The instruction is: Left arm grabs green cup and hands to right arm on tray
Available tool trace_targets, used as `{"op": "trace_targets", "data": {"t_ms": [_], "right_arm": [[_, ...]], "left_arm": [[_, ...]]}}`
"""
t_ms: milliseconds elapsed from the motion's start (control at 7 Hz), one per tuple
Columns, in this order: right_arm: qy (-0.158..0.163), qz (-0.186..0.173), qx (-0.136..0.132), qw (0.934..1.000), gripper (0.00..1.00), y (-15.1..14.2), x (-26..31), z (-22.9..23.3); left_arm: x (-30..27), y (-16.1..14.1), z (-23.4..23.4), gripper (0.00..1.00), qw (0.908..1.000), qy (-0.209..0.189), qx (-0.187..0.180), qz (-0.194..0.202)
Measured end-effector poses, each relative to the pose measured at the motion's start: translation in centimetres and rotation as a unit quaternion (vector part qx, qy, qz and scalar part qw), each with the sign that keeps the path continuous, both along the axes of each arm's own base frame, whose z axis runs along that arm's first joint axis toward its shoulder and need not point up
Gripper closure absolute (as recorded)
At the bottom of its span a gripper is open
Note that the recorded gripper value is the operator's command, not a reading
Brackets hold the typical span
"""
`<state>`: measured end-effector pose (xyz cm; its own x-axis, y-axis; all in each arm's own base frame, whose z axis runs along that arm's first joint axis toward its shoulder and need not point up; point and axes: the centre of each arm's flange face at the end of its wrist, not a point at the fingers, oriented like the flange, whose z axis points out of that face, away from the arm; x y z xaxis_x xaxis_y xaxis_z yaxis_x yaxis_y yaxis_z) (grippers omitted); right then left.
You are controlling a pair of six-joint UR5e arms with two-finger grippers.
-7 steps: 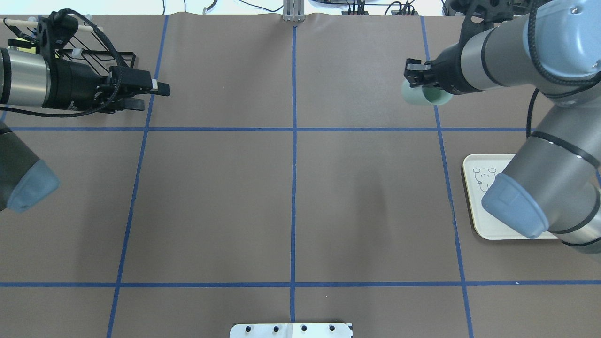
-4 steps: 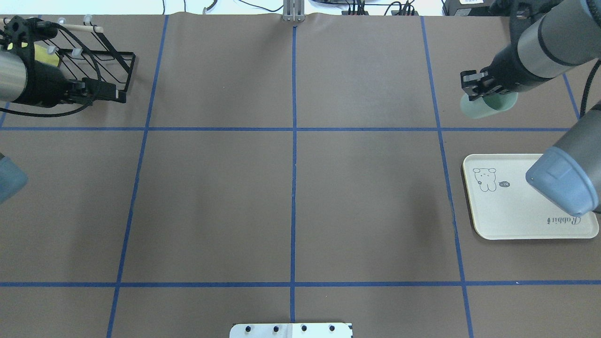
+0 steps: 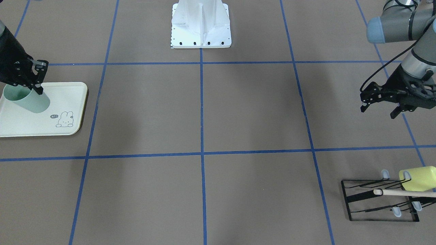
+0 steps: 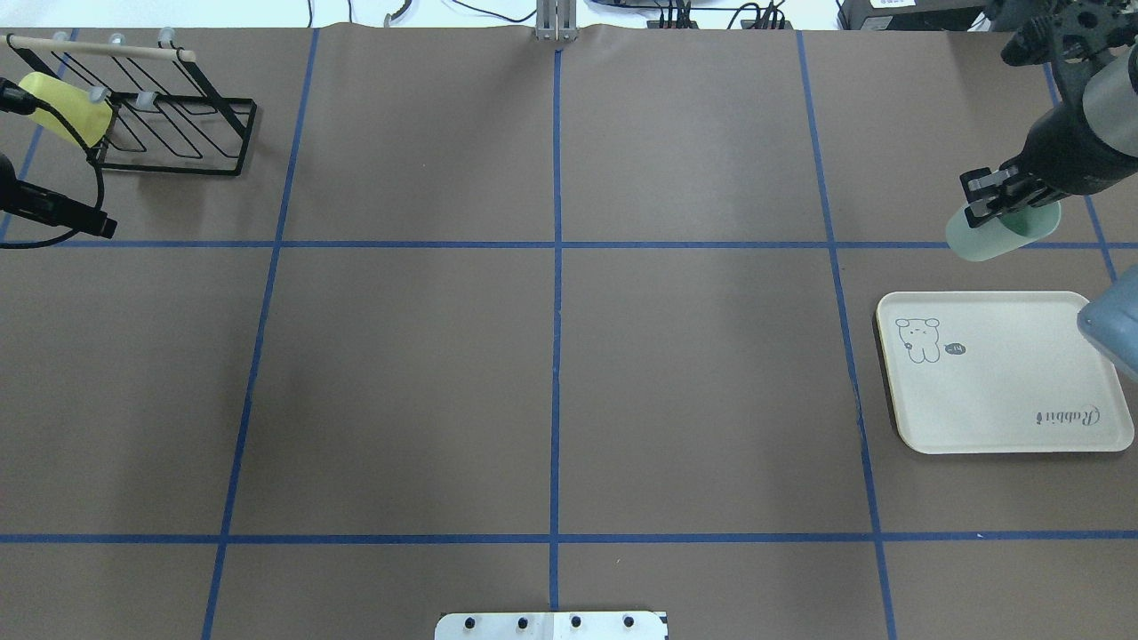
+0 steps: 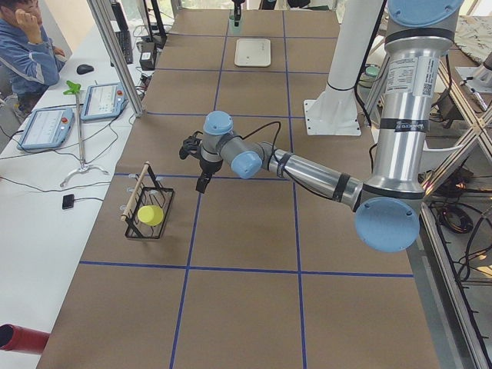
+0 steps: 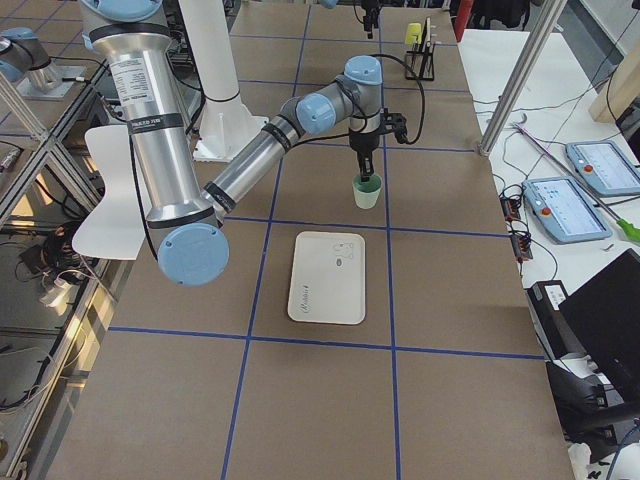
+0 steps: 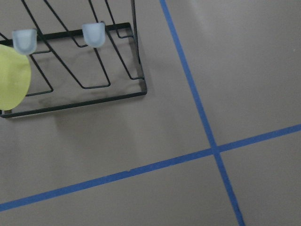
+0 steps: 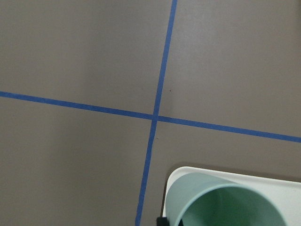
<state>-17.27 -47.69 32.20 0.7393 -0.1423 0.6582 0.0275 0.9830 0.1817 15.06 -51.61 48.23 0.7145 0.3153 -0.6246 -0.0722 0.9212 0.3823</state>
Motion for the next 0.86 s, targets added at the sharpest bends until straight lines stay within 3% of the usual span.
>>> {"op": "trace_targets", "data": {"t_ms": [143, 429, 571, 857], "right_arm": [[0.005, -0.008, 0.001, 1.0, 1.0, 0.2, 0.3, 0.9], [0.018, -0.03, 0.007, 0.9994, 1.0, 0.8, 1.2, 3.0], [0.023, -0.037, 0.007, 0.999, 1.0, 1.0, 1.6, 3.9], [0.032, -0.044, 0.005, 0.9985, 1.0, 1.7, 2.3, 5.7]], "left_arm": [[-3.3, -0.4, 1.9, 0.0, 0.9991, -0.033, -0.019, 0.018], [-10.2, -0.2, 6.0, 0.0, 0.9879, -0.074, -0.135, 0.017], [-13.6, 0.4, 7.5, 0.0, 0.9825, -0.078, -0.168, 0.014], [-20.1, 2.3, 12.3, 0.0, 0.9798, -0.067, -0.188, 0.016]]}}
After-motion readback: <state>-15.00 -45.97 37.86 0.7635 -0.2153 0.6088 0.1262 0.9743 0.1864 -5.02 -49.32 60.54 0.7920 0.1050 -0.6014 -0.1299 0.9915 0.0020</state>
